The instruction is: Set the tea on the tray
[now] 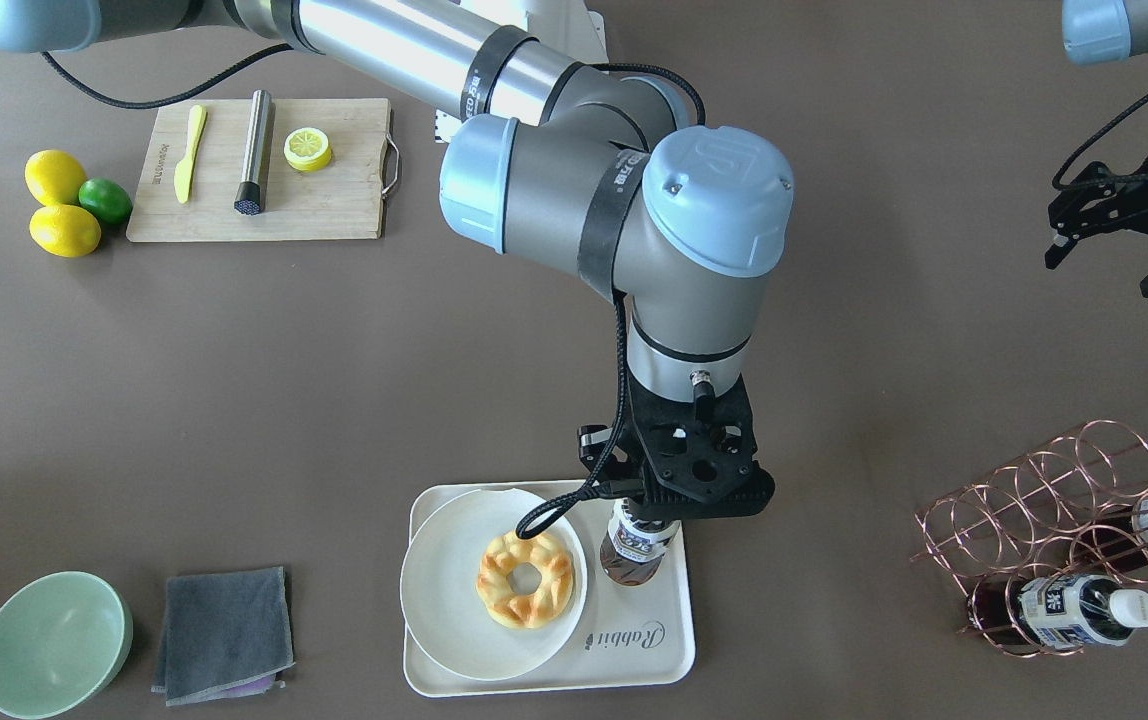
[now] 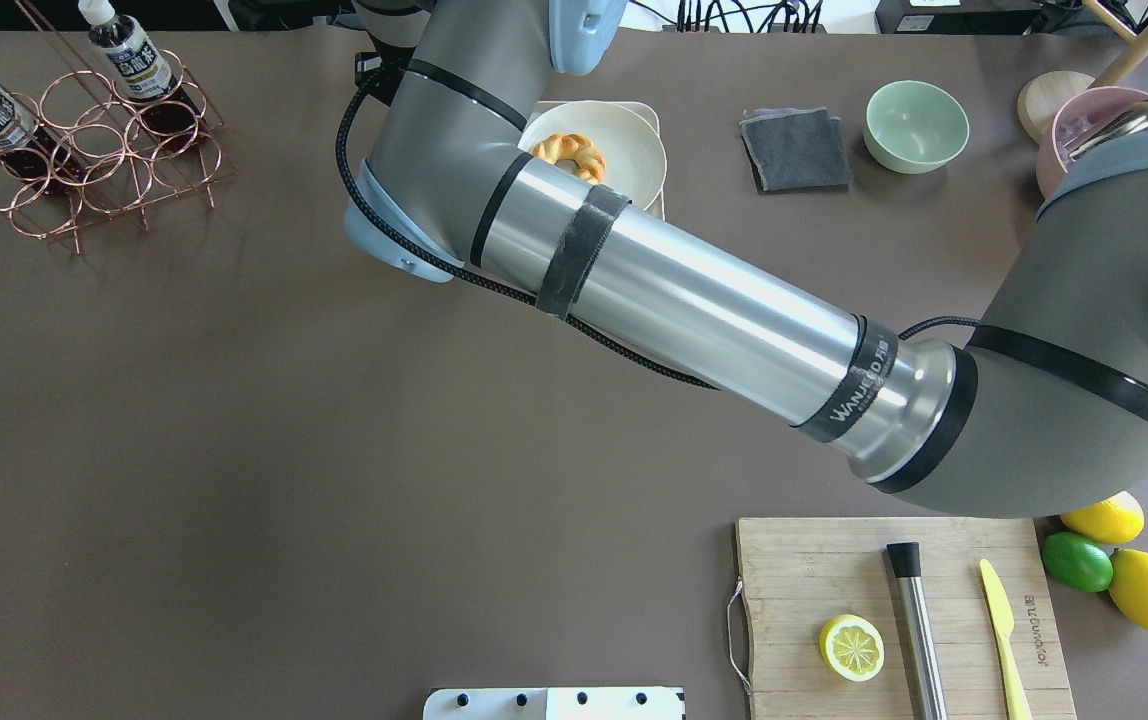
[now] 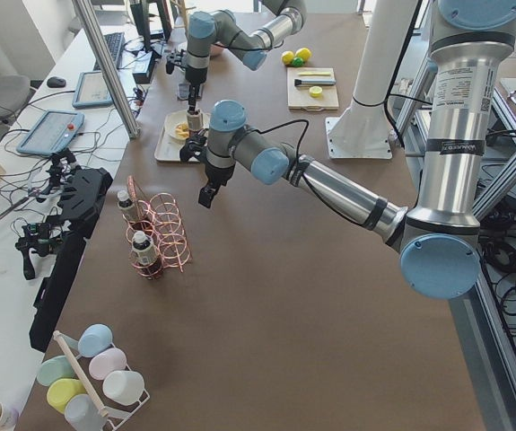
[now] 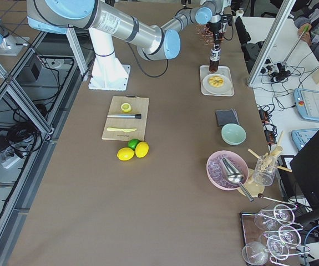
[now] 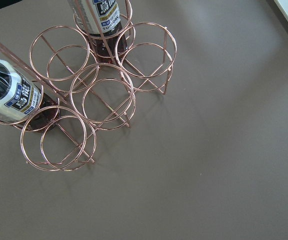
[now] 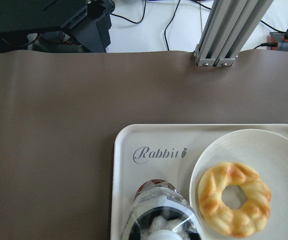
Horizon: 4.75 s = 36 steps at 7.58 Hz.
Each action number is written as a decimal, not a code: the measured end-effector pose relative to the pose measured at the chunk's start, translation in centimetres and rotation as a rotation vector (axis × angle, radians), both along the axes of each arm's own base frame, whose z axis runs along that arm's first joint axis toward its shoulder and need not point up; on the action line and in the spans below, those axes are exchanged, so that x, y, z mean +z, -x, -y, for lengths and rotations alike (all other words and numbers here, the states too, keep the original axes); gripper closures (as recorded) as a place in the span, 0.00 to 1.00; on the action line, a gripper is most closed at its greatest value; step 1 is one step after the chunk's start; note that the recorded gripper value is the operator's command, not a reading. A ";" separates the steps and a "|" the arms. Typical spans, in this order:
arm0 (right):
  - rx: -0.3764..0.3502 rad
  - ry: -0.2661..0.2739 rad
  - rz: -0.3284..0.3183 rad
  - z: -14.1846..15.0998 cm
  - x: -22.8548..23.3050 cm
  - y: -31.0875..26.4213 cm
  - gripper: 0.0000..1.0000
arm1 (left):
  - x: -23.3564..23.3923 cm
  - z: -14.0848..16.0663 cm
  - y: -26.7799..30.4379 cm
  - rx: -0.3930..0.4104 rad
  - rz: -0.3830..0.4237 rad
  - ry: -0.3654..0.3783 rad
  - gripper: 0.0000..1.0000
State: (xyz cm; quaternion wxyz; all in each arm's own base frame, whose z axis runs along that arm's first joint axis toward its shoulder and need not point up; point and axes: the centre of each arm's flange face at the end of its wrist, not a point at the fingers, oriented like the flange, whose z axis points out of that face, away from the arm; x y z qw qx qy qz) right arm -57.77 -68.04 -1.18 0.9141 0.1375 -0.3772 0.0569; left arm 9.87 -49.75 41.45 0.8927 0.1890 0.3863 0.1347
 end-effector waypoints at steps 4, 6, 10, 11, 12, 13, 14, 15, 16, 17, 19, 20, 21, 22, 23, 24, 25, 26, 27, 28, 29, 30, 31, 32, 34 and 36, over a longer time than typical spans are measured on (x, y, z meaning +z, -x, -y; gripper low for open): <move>0.020 -0.014 0.013 2.7 2.0 0.2 0.01 | -0.3 0.3 -0.2 -0.023 -0.009 0.021 0.03; 0.020 -0.016 0.022 2.6 1.3 0.1 0.01 | -0.3 0.5 -0.3 -0.024 -0.010 0.022 0.03; -0.014 -0.001 0.060 2.7 -0.2 -1.1 0.00 | -0.6 0.1 -0.3 -0.071 -0.046 0.057 0.03; -0.050 0.012 0.084 2.4 -1.3 -2.8 0.00 | -0.8 0.1 -0.3 -0.096 -0.060 0.086 0.03; -0.093 0.006 0.077 1.6 -1.0 -5.5 0.00 | -0.8 0.0 -0.3 -0.112 -0.068 0.107 0.03; -0.145 -0.006 0.070 0.6 0.9 -9.2 0.00 | -0.6 -0.1 -0.1 -0.117 -0.075 0.124 0.03; -0.185 -0.001 0.079 0.0 3.0 -13.1 0.00 | -0.2 -0.1 0.6 -0.119 -0.082 0.139 0.03; -0.223 -0.019 0.076 -0.7 6.3 -16.7 0.00 | 1.0 -0.4 2.2 -0.126 -0.075 0.145 0.03; -0.268 -0.057 0.057 -0.9 11.2 -21.0 0.00 | 2.6 -0.7 4.2 -0.114 -0.049 0.127 0.03; -0.313 -0.089 0.037 -0.5 16.8 -26.2 0.00 | 3.8 -0.9 6.5 -0.105 -0.017 0.112 0.03; -0.376 -0.140 -0.009 -0.8 28.2 -38.2 0.00 | 5.5 -1.1 11.5 -0.073 0.050 0.085 0.03; -0.406 -0.158 -0.039 -2.0 33.0 -44.7 0.00 | 6.3 -1.5 14.0 -0.051 0.081 0.067 0.03; -0.451 -0.174 -0.077 -4.3 38.4 -50.2 0.00 | 6.8 -2.0 15.9 -0.033 0.102 0.057 0.03; -0.492 -0.184 -0.110 -7.4 44.3 -55.8 0.00 | 7.6 -2.9 17.8 -0.024 0.117 0.056 0.03; -0.533 -0.184 -0.132 -10.8 49.9 -60.1 0.00 | 9.0 -4.2 19.2 -0.019 0.124 0.067 0.03; -0.571 -0.184 -0.156 -13.9 54.6 -63.6 0.00 | 10.3 -5.4 19.8 -0.018 0.125 0.085 0.02; -0.572 -0.169 -0.166 -16.9 57.9 -66.6 0.00 | 11.0 -7.0 20.0 -0.021 0.125 0.100 0.02; -0.551 -0.157 -0.170 -19.7 60.1 -68.9 0.00 | 11.3 -8.1 20.2 -0.027 0.126 0.109 0.02; -0.534 -0.153 -0.175 -21.7 61.0 -70.1 0.00 | 11.4 -8.8 20.3 -0.032 0.128 0.114 0.02; -0.525 -0.150 -0.178 -22.9 61.3 -70.5 0.00 | 11.1 -9.2 20.3 -0.035 0.128 0.109 0.03; -0.520 -0.150 -0.182 -23.9 61.2 -70.6 0.00 | 11.0 -9.7 20.4 -0.036 0.127 0.108 0.03; -0.515 -0.153 -0.186 -24.4 60.8 -70.5 0.00 | 11.1 -10.3 20.4 -0.038 0.126 0.114 0.02; -0.509 -0.154 -0.188 -24.6 60.5 -70.5 0.00 | 11.2 -10.6 20.4 -0.040 0.128 0.116 0.03; -0.504 -0.153 -0.189 -24.6 60.3 -70.5 0.00 | 11.3 -10.8 20.5 -0.041 0.130 0.118 0.02; -0.500 -0.154 -0.190 -24.4 60.0 -70.5 0.00 | 11.3 -10.9 20.5 -0.040 0.131 0.118 0.02; -0.496 -0.152 -0.189 -24.3 59.9 -70.6 0.00 | 11.5 -10.9 20.4 -0.039 0.131 0.120 0.03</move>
